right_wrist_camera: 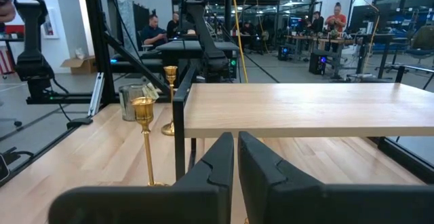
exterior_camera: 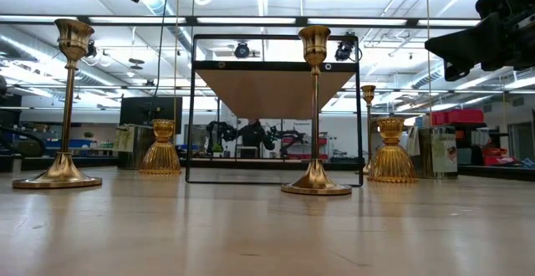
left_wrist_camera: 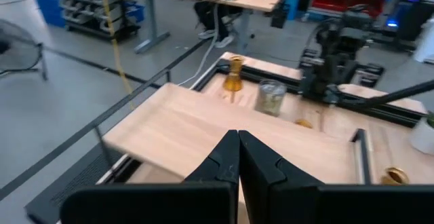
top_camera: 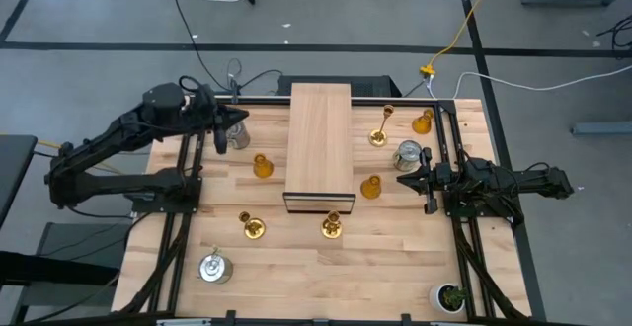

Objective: Pick & Place candle stick holders
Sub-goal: Put the top left scented candle can on the shelf

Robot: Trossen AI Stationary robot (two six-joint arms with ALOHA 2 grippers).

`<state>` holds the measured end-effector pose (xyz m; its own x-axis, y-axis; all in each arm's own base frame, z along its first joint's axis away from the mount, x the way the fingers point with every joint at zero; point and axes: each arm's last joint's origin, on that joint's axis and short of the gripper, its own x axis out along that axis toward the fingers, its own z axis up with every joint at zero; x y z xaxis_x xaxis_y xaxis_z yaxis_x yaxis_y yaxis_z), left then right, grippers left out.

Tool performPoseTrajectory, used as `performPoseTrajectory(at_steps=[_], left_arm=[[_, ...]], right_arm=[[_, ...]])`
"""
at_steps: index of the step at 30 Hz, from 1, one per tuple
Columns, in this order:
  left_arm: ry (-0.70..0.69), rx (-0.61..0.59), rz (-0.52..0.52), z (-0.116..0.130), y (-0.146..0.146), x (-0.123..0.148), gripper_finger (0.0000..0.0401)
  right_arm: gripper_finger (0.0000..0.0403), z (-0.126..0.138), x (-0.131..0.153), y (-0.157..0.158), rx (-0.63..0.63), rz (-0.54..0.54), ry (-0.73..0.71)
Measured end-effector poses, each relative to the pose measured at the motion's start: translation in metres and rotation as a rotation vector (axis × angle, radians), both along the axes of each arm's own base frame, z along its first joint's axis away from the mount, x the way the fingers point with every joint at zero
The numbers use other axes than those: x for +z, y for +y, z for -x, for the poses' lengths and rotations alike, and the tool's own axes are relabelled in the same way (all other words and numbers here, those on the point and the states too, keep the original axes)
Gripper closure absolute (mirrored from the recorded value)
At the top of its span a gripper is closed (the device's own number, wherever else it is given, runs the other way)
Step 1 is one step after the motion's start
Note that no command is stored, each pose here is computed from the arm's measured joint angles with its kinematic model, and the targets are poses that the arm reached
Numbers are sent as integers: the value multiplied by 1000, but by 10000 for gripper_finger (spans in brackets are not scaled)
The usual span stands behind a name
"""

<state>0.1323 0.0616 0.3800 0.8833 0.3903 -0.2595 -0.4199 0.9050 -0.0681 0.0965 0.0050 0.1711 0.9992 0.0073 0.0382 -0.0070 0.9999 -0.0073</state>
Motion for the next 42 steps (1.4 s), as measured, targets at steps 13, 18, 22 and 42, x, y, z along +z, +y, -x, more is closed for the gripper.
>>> performPoseTrajectory(at_steps=[13,18,22,42], left_arm=[[3,119,1,8,15,0,394],[3,125,1,9,16,0,394],[3,124,0,9,16,0,394],[73,241,-28,3,24,-6,269]], right_arm=[[376,0,0,0,0,0,0],[376,0,0,0,0,0,0],[376,0,0,0,0,0,0],[376,0,0,0,0,0,0]])
